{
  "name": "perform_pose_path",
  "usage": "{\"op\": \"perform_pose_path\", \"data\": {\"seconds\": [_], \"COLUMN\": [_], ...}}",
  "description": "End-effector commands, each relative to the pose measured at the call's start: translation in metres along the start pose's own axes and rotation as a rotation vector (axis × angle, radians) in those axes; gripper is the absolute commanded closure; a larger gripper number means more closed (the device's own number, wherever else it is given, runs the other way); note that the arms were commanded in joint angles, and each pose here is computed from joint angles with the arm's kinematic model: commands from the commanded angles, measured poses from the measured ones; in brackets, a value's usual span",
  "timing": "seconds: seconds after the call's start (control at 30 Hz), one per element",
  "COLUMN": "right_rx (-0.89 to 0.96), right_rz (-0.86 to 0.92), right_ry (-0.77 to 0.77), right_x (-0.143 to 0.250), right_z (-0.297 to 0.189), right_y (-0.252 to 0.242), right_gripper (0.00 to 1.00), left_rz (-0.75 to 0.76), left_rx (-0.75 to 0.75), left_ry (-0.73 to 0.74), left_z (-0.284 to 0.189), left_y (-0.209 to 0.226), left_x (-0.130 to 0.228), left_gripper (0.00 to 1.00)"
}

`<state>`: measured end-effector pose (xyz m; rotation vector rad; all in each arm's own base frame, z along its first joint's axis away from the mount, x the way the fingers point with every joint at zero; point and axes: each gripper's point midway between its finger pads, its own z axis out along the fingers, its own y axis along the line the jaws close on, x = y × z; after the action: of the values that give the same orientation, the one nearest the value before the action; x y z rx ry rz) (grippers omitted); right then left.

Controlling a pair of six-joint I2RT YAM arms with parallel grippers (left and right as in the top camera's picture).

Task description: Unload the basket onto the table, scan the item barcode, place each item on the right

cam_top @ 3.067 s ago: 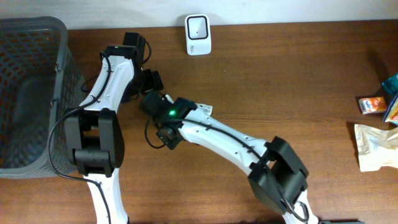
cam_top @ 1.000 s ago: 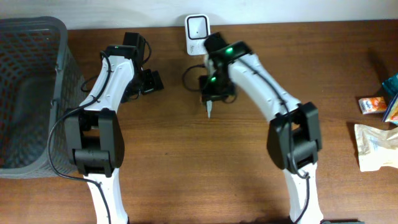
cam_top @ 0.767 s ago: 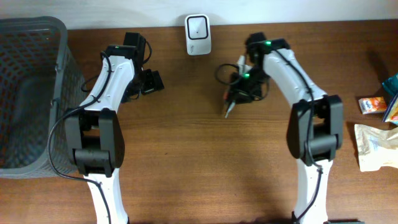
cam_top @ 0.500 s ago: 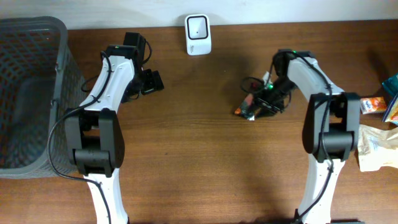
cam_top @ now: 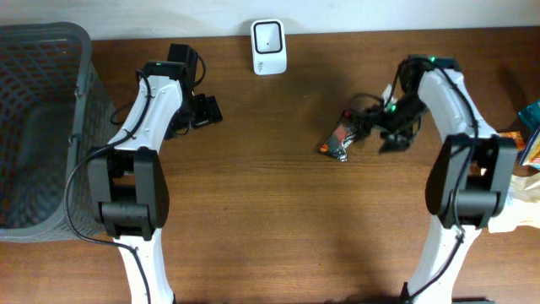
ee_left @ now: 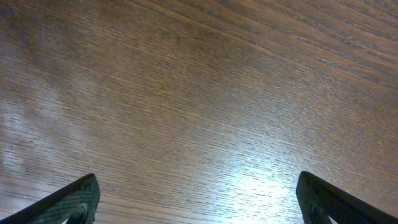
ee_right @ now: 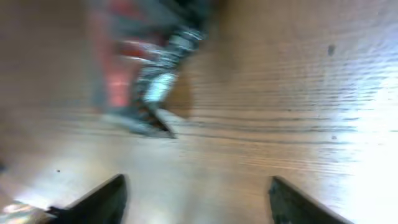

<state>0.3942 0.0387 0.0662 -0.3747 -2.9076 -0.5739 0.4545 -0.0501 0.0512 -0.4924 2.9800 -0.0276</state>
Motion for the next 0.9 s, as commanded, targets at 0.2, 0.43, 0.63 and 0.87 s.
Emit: {"op": "perform_pose_path", "data": {"seconds": [0.2, 0.43, 0.63, 0.87], "right_rx": [0.273, 0.384, 0.41, 0.434], "right_rz": [0.133, 0.202, 0.228, 0.236], "right_ry": [-0.299, -0.347, -0.298, -0.253], "right_x": [-0.033, -0.032, -0.031, -0.03], "right_z": [-0.002, 0.029, 0.051, 0.07], "right_y": [0.035, 0.046, 0.037, 0.028], "right_gripper": [0.25, 0.25, 0.25, 0.25], "left_rz": [0.004, 0.004, 0.004, 0.004], "left_rx": [0.004, 0.004, 0.004, 0.004], "left_ry": [-0.025, -0.025, -0.025, -0.025], "left_z": [-0.012, -0.012, -0.012, -0.012], "left_y": [0.0, 0.0, 0.0, 0.0], "left_x": [-0.002, -0.002, -0.002, -0.002], "left_gripper": [0.01, 0.01, 0.01, 0.01]}}
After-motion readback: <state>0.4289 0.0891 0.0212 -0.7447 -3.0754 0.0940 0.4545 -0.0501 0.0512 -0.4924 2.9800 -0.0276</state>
